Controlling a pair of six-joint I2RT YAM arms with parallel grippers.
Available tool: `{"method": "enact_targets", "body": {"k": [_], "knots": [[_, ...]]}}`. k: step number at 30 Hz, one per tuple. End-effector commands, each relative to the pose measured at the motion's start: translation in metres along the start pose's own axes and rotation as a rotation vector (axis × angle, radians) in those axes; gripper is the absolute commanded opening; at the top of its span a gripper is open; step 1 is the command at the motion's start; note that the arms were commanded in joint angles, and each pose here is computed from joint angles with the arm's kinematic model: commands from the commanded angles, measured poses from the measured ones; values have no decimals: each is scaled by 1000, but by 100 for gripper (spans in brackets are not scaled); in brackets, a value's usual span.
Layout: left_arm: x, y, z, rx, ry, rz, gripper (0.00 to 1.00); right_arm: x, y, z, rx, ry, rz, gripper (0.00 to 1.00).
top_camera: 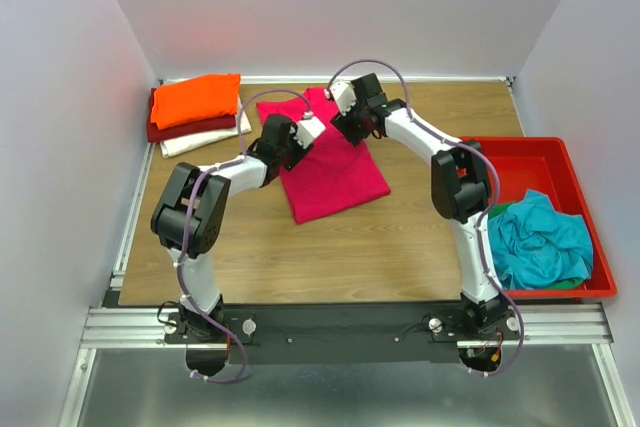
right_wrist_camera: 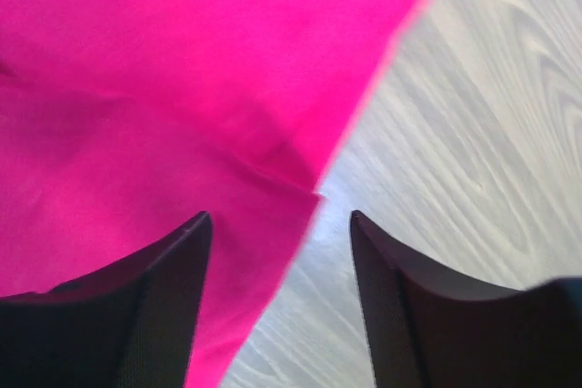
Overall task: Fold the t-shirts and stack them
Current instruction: Fold the tshirt
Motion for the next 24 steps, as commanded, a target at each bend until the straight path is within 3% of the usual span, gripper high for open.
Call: {"method": "enact_targets", "body": {"k": [1,3,4,6,8,9,10,13,14,15,18,24], "knots": [[8,-12,62,242,-266,-16,64,5,-6,-55,-267,207,-9,71],[32,-39,88,300,-326,-109,70,11,-17,-65,-276,275,-59,73],[38,-49,93,313,-330,-152,87,6,-20,-69,-261,307,-70,73],[72,-85,103,329,-301,-265,89,4,-27,-66,-202,320,-100,73],[97,-113,92,242,-203,-347,89,2,-39,-44,-35,241,-172,75],[100,-119,82,185,-164,-366,89,-2,-47,-26,62,181,-188,76],[103,-123,63,89,-78,-381,89,16,-71,-8,179,-1,-308,77],[90,-140,18,-38,69,-393,89,-23,-92,68,429,-204,-362,82],[83,-146,-15,-102,185,-401,89,-31,-108,91,479,-394,-450,84],[76,-149,-36,-153,245,-405,89,-43,-115,109,521,-451,-472,85],[54,-160,-96,-278,416,-404,88,-65,-125,126,501,-672,-487,87],[14,-159,-144,-392,528,-341,86,-89,-105,127,512,-739,-351,84]]}}
Point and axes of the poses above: each gripper's point midway between its finger pads, its own y axis out along the fingers, its own z axis along the line the jaws close on, x = y × z, the point moved 1 cm from there along -y, back along the fingers, and after that the axes turned 10 degrees about -y, right-handed, at the moved point
